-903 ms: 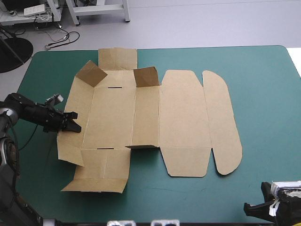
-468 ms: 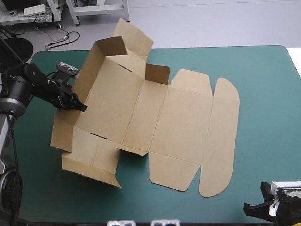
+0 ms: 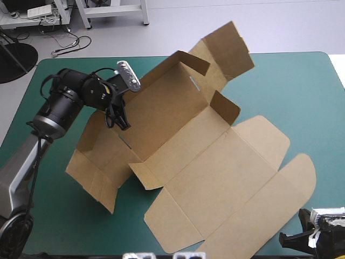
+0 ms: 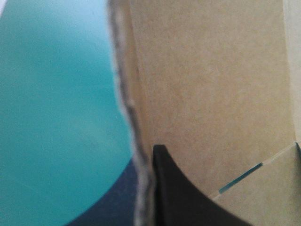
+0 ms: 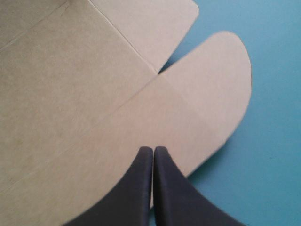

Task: Fold the box

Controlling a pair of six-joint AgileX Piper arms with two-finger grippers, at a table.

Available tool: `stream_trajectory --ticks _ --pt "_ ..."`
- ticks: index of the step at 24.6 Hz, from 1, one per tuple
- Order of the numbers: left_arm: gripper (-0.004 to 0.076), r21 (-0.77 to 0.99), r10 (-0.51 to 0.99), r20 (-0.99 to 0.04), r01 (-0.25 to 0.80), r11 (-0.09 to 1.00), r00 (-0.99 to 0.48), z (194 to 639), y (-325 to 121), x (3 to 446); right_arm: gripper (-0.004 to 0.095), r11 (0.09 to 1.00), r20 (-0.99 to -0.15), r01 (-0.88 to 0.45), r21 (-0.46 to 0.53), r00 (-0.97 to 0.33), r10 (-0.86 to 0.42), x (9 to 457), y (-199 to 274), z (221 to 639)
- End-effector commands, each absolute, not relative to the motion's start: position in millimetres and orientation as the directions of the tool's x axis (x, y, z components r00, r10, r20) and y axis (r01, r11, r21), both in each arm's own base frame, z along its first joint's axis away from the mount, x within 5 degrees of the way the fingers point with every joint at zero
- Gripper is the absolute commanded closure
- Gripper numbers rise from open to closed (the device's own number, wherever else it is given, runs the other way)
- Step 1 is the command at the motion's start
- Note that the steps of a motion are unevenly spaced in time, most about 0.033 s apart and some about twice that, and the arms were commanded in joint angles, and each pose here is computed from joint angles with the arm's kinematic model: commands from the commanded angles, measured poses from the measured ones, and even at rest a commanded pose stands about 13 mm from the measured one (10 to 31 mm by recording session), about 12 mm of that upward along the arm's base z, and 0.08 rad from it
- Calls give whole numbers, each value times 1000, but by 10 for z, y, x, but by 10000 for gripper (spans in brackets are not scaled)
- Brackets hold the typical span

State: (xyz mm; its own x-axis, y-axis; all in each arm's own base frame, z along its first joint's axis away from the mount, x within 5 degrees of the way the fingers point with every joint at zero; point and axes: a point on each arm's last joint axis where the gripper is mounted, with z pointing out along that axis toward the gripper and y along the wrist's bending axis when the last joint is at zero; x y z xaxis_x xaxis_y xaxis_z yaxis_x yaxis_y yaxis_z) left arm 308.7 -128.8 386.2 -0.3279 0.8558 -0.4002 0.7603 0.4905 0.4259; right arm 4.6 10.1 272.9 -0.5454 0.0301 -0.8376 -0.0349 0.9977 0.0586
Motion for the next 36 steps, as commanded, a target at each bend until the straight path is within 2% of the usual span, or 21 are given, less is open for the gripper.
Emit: stream_trajectory --ticks 1,6,10,13,18,21,23,27,29,33,36 --pt "733 638 903 -415 672 377 -112 4226 -1498 2951 913 998 -873 -39 51 -487 26 84 98 2840" --pt "733 780 947 -316 584 223 61 4326 -1816 2825 913 998 -873 -39 51 -487 26 84 98 2840" --pt "734 807 947 -291 566 166 138 4350 -2017 2694 913 998 -873 -39 51 -487 26 84 98 2840" --pt "734 830 939 -313 521 197 143 4385 -2156 2596 913 998 -873 -39 51 -487 26 84 98 2840" --pt "734 932 954 -239 317 174 181 4379 -2421 2388 913 998 -873 -35 57 -487 33 81 98 2844" --pt "734 931 943 -274 297 211 188 4110 -2548 2234 913 995 -870 -13 97 -487 78 79 98 2849" --pt "734 948 954 -243 251 196 173 3865 -2551 2184 913 994 -877 -14 106 -472 87 50 104 2919" --pt "734 961 964 -231 187 204 132 3573 -2458 2105 913 996 -901 -14 91 -427 76 15 98 3199" --pt "734 959 968 -222 205 196 114 3454 -2419 2091 913 996 -896 -13 92 -438 77 100 93 3370" --pt "734 951 963 -250 210 225 103 3415 -2405 2086 913 994 -919 -19 109 -384 94 391 82 3845" --pt "734 951 962 -253 212 227 105 3414 -2408 2085 914 991 -916 -34 128 -387 105 810 75 4287"
